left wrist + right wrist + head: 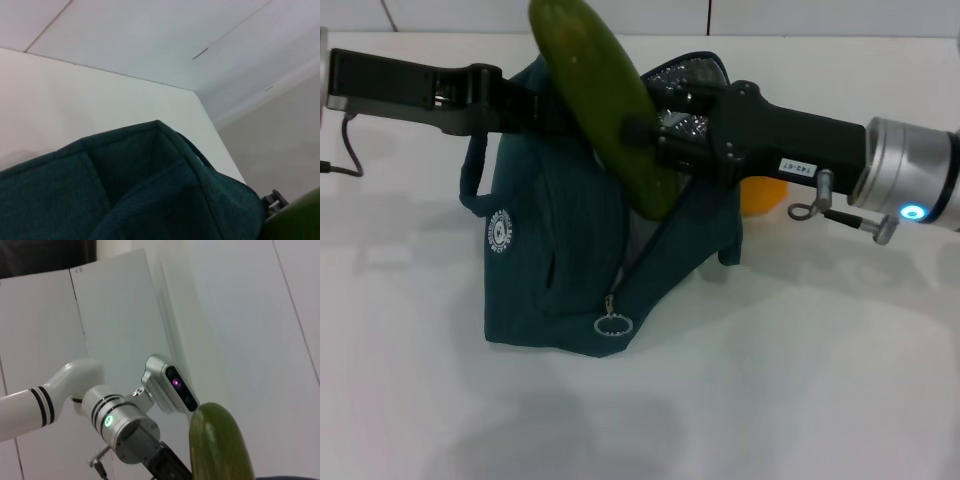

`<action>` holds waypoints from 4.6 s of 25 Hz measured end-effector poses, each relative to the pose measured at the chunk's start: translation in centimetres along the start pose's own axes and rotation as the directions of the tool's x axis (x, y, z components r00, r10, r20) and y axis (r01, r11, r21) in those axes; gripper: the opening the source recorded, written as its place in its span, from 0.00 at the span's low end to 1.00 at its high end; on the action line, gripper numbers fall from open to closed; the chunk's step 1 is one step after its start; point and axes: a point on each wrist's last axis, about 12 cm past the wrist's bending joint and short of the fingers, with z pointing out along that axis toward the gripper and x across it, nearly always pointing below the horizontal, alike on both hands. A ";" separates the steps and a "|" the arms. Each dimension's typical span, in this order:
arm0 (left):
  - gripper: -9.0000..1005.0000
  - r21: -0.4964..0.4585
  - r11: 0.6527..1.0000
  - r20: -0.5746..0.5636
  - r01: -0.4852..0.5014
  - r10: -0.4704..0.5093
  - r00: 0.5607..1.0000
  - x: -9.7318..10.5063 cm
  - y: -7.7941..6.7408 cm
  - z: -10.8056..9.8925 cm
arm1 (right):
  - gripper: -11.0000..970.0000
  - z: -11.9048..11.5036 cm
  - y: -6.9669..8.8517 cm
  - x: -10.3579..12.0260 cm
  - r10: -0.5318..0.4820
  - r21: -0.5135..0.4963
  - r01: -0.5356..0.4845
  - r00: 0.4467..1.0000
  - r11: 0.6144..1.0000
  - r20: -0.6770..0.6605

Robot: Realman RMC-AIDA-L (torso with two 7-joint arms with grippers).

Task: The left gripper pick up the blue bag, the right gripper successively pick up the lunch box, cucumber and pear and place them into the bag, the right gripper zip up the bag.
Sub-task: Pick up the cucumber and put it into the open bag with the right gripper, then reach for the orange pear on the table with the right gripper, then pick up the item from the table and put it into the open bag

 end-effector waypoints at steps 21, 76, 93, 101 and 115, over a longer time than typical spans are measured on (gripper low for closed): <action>0.06 0.000 1.000 -0.001 -0.009 0.009 1.000 -0.3 -0.2 0.0 | 0.66 -0.6 0.2 0.0 0.000 -0.008 0.000 1.000 1.000 0.015; 0.06 0.032 0.999 0.067 0.014 -0.016 0.998 0.2 0.1 -0.9 | 0.75 -4.7 -5.6 2.0 -0.064 0.395 0.216 0.929 0.893 -0.363; 0.06 0.046 0.999 0.069 -0.001 -0.002 0.998 -0.5 -0.4 -0.6 | 0.25 -4.4 -5.6 2.1 -0.091 0.388 0.250 0.918 0.887 -0.385; 0.06 0.044 0.999 0.070 -0.004 0.001 0.998 -0.6 -0.4 -0.6 | 0.07 -4.3 -5.8 1.8 -0.116 0.388 0.280 0.912 0.878 -0.394; 0.06 0.048 0.999 0.072 -0.004 0.000 0.997 -0.5 -0.4 -0.6 | 0.04 -5.3 -5.3 0.9 -0.150 0.409 0.297 0.923 0.863 -0.354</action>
